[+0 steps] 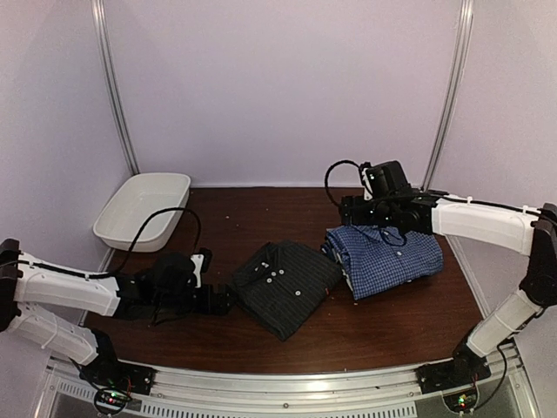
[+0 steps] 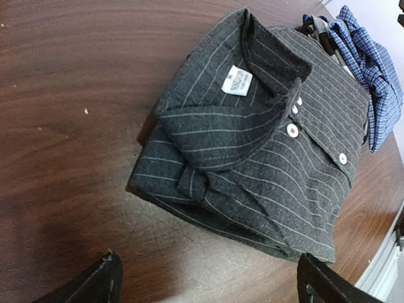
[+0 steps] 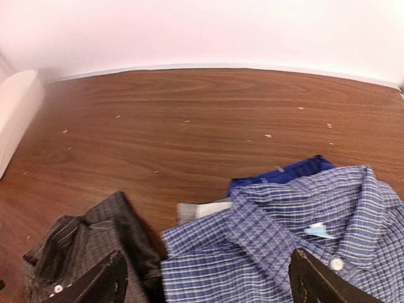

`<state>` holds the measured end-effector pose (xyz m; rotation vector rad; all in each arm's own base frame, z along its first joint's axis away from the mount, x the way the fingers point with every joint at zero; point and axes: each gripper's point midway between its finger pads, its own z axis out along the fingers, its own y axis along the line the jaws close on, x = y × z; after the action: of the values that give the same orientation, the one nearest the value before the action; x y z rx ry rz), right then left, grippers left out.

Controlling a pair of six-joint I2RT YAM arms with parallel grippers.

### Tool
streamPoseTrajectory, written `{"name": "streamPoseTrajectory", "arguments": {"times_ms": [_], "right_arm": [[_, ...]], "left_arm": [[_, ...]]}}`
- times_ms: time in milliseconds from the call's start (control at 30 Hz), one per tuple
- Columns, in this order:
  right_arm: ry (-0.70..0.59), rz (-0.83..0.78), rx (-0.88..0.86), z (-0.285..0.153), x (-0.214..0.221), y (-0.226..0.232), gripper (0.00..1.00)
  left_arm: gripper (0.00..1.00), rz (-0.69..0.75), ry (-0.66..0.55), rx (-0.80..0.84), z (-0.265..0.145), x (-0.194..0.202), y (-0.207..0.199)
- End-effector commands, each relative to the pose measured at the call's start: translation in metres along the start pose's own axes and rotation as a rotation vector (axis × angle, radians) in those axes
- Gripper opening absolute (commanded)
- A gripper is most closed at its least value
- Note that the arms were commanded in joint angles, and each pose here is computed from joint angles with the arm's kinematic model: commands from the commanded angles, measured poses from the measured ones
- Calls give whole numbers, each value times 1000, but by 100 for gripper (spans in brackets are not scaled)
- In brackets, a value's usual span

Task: Fold and stack the long sleeve shirts
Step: Move the square-folded shirt to the center of the board, then adjust the square-folded shirt at the center of the board.

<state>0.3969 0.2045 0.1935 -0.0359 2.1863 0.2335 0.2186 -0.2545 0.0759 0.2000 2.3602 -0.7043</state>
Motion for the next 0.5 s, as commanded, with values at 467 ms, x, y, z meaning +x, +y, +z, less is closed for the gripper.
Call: {"name": "streamPoseTrajectory", "arguments": {"times_ms": [467], "right_arm": [[409,-328,-284,82,116,118,87]], "left_arm": [[98,-270,-7,202,17,12,-35]]}}
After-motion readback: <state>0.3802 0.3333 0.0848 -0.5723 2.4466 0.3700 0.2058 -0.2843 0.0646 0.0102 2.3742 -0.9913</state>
